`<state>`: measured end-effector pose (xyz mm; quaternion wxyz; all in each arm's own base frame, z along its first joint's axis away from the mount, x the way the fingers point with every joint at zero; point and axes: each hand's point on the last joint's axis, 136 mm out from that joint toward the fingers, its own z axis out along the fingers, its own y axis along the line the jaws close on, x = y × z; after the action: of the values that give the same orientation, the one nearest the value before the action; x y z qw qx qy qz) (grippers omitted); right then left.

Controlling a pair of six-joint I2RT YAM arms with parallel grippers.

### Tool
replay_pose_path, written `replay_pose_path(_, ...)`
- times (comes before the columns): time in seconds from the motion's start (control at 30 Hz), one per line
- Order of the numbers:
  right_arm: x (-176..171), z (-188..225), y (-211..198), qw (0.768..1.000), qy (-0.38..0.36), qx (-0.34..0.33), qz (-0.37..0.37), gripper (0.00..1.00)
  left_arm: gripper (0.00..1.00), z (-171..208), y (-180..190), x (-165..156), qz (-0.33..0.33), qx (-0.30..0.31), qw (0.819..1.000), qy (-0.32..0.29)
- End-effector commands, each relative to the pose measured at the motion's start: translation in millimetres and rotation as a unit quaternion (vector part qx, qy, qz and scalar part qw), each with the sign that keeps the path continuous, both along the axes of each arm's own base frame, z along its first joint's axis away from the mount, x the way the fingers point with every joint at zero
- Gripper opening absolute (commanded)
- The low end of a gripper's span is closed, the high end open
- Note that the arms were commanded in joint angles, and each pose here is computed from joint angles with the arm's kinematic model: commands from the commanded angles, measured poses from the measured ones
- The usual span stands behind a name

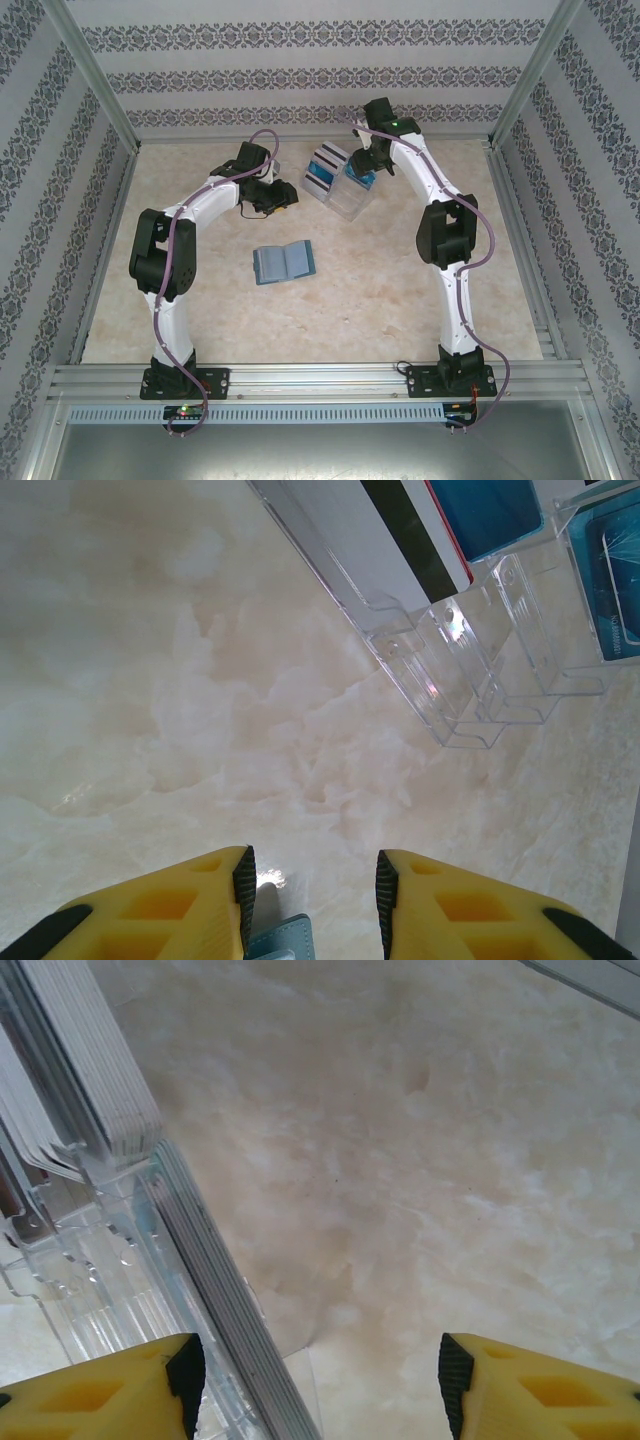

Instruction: Put the credit cards into the card holder

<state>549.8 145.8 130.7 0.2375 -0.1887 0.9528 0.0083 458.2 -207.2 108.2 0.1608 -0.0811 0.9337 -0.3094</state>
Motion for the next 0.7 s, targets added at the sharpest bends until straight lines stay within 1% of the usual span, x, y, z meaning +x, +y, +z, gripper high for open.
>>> replay_pose_path(0.0,-5,17,9,1.000,-0.005,0.016,0.020,0.68,0.39,8,-8,0,-0.007,-0.011,1.000,-0.008)
replay_pose_path(0.1,-9,5,16,0.999,0.009,0.009,0.033,0.70,0.39,9,-9,0,-0.008,-0.011,1.000,-0.008)
replay_pose_path(0.33,-6,-12,8,0.999,0.021,-0.004,0.024,0.67,0.39,7,-9,-1,-0.009,-0.009,1.000,-0.006)
replay_pose_path(0.67,-3,-9,3,1.000,0.014,-0.015,0.015,0.65,0.39,7,-9,0,-0.009,-0.010,1.000,-0.006)
